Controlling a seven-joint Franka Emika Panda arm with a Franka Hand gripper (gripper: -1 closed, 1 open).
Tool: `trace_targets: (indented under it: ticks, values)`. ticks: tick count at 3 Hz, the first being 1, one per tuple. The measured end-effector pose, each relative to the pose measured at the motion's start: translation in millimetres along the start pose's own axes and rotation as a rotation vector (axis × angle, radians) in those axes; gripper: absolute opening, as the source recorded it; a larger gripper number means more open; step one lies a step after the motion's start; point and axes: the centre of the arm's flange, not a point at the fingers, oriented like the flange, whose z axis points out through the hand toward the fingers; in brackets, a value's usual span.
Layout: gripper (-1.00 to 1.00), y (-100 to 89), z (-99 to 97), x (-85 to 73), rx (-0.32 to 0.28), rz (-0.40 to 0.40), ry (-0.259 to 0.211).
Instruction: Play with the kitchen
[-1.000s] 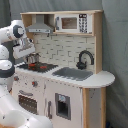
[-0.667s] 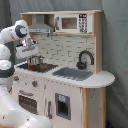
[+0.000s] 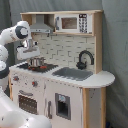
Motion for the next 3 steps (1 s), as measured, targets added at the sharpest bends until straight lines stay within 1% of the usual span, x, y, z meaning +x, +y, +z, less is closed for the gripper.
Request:
trace_targets:
  ticks: [1,2,3]
  values:
    - [-1.0,-4.3,0.8,-12.6,0.005,-0.009,0.006]
    - [-1.0,-5.1,3.5,-26.0,0.002,-0.022,0.022]
    - [-1.0,-2.8,8.3,-35.4,-0.002,-0.032,0.042]
